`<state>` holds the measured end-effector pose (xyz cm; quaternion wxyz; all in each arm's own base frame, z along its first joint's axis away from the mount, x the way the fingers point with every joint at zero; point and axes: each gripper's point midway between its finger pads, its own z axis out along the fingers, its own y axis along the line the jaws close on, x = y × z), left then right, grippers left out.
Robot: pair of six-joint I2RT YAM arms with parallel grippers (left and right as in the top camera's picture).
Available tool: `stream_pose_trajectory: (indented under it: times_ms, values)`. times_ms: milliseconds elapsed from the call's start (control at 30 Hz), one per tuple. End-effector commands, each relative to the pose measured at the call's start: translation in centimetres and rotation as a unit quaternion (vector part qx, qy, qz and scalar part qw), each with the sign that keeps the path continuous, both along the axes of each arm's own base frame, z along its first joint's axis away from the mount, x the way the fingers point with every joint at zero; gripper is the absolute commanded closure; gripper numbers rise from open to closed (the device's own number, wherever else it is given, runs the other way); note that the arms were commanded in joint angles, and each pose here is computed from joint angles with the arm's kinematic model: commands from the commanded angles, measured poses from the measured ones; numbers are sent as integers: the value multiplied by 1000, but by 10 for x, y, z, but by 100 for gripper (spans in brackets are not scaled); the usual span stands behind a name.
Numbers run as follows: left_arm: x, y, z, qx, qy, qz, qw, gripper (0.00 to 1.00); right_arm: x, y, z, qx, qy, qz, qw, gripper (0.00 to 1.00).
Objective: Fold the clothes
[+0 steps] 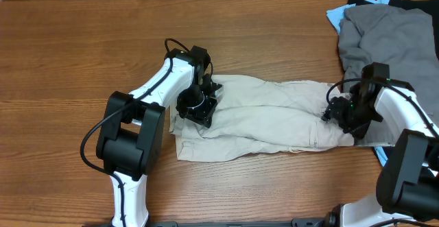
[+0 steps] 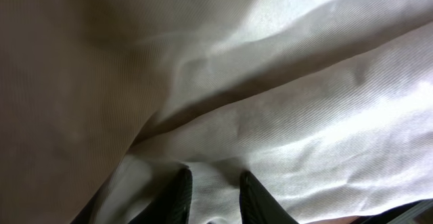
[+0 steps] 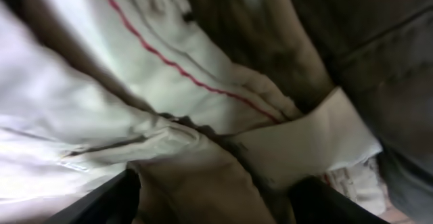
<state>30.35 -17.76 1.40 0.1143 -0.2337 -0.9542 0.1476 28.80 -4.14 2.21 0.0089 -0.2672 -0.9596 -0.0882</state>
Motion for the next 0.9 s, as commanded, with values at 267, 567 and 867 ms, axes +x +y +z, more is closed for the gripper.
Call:
stream_pose_trajectory:
  times_ms: [267,567,867]
  values:
    - [-10,0,-26,2,2,34,999,82,-3,7,0,20,0,-7,1000,9]
    - [-15,16,-61,39,-23,63,997,96,17,8,16,31,-31,-6,999,9]
    - [-3,85,-77,188,-68,120,972,96,23,7,24,29,-35,-6,999,7]
